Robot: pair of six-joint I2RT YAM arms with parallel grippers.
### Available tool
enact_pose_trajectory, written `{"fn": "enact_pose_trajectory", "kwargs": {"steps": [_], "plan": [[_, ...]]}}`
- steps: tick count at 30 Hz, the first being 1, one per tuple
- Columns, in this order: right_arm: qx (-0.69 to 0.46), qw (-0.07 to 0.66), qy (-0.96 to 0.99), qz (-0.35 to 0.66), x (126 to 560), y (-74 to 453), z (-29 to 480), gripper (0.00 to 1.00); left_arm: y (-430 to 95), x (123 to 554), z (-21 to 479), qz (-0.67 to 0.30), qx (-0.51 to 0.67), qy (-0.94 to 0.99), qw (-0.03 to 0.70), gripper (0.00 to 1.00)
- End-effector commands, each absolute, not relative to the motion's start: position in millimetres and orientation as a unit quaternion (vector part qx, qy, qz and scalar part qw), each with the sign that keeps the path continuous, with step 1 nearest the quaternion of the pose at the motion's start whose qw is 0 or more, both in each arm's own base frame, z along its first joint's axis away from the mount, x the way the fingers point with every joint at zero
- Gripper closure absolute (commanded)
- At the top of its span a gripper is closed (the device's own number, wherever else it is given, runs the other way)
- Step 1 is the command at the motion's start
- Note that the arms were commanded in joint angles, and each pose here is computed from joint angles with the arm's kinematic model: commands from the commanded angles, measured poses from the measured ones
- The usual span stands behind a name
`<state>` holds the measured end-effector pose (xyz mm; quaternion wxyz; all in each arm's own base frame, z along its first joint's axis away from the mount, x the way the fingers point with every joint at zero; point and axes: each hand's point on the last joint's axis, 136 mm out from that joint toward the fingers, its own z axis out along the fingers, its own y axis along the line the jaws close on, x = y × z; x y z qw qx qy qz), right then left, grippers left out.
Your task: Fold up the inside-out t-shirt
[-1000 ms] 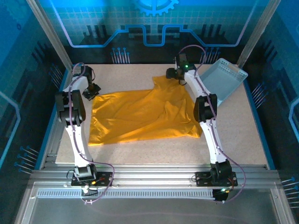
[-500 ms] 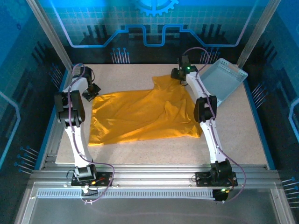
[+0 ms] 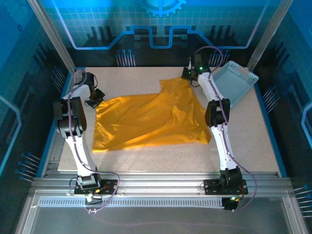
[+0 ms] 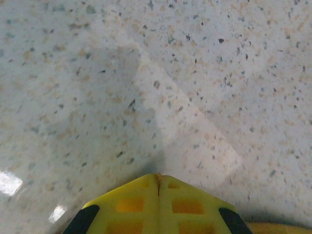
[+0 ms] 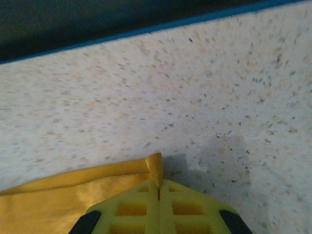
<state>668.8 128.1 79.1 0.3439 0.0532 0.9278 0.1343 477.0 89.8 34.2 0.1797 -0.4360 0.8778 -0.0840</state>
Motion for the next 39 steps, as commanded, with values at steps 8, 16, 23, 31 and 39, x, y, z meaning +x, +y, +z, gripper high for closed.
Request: {"fn": "enact_pose_trajectory", "kwargs": {"steps": [8, 16, 23, 31, 39], "plan": [[0.001, 0.445, 0.880, 0.163, 615, 121, 235, 1.00, 99, 465, 92, -0.135, -0.448, 0.844, 0.263, 1.00], [-0.005, 0.434, 0.883, 0.179, 544, 117, 232, 1.00, 91, 435, 107, -0.150, -0.442, 0.837, 0.285, 1.00], [0.026, 0.427, 0.888, 0.167, 478, 95, 220, 1.00, 82, 392, 106, -0.151, -0.446, 0.829, 0.301, 1.00], [0.070, 0.406, 0.897, 0.160, 405, 76, 187, 1.00, 68, 339, 85, -0.149, -0.455, 0.827, 0.294, 1.00], [0.099, 0.369, 0.911, 0.155, 353, 65, 151, 1.00, 65, 293, 67, -0.117, -0.476, 0.828, 0.273, 1.00]]}}
